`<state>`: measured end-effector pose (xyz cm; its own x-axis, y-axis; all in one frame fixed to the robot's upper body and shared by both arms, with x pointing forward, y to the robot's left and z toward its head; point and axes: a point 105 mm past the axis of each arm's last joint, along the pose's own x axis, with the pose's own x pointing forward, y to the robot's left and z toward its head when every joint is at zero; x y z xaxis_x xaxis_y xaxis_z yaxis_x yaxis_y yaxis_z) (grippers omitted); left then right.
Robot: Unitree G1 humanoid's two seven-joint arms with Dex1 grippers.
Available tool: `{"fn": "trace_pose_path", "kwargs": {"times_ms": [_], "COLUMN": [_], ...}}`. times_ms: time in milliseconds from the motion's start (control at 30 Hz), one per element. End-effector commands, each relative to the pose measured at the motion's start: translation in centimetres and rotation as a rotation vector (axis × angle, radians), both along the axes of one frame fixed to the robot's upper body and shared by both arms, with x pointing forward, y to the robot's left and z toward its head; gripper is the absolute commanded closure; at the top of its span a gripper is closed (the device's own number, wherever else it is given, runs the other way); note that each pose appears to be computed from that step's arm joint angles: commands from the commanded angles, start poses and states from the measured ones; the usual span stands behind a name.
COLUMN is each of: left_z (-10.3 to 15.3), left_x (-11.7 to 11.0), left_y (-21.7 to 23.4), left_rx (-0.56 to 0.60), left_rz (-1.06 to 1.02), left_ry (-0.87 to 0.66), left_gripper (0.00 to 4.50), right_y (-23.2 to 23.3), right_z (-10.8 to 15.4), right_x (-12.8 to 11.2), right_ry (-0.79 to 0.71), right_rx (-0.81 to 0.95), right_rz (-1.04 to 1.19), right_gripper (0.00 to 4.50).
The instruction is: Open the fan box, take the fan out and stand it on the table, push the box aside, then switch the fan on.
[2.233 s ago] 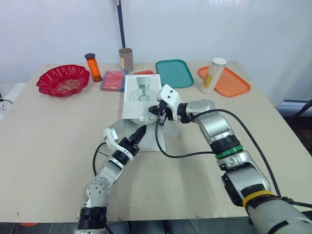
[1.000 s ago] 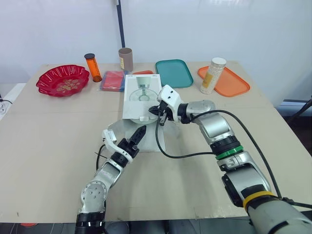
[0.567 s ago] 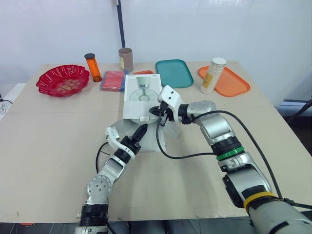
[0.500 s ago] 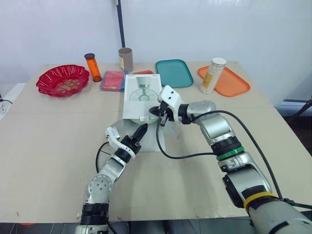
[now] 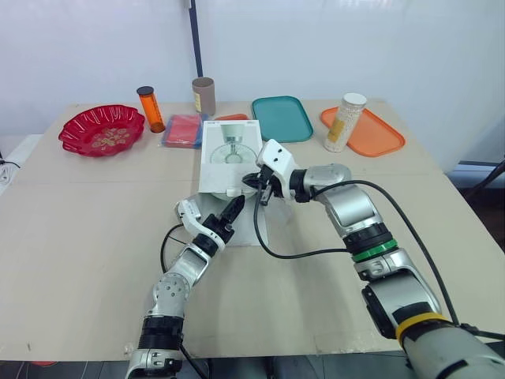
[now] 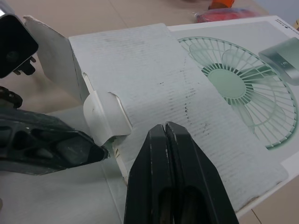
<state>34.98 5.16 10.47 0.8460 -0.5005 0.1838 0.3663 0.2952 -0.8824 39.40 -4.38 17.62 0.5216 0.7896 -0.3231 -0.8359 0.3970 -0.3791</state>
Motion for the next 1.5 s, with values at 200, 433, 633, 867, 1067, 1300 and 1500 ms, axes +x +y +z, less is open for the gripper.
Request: {"fn": "trace_pose_path", "kwargs": {"times_ms": [200, 433, 633, 867, 1067, 1300, 1500], "left_z": [0.8, 0.6, 0.3, 0.2, 0.1, -0.3, -0.5], "left_x": [-0.2, -0.3, -0.5, -0.8, -1.0, -1.1, -1.2], "left_y": [-1.2, -1.5, -1.7, -2.1, -2.1, -2.2, -2.4], "left_rx": [-0.105, -0.092, -0.083, -0.074, -0.074, -0.068, -0.070], "left_rz": [0.003, -0.013, -0.030, -0.054, -0.061, -0.070, -0.075], "left_ry": [-0.009, -0.005, -0.003, -0.007, -0.001, 0.013, 0.023], "left_gripper": [0.98, 2.04, 2.04, 2.04, 2.04, 0.24, 0.24], "right_y": [-0.3, -0.4, -0.5, -0.6, -0.6, -0.6, -0.6], "right_z": [0.3, 0.3, 0.3, 0.2, 0.1, 0.1, 0.0], "right_x": [-0.2, -0.1, -0.1, -0.2, -0.3, -0.3, -0.4], "right_ry": [-0.015, -0.018, -0.018, -0.016, -0.014, -0.015, -0.013], "right_rx": [-0.006, -0.008, -0.010, -0.011, -0.009, -0.011, -0.013], "right_rz": [-0.005, -0.009, -0.013, -0.015, -0.016, -0.014, -0.015], "right_gripper": [4.50, 4.50, 4.50, 4.50, 4.50, 4.50, 4.50]}}
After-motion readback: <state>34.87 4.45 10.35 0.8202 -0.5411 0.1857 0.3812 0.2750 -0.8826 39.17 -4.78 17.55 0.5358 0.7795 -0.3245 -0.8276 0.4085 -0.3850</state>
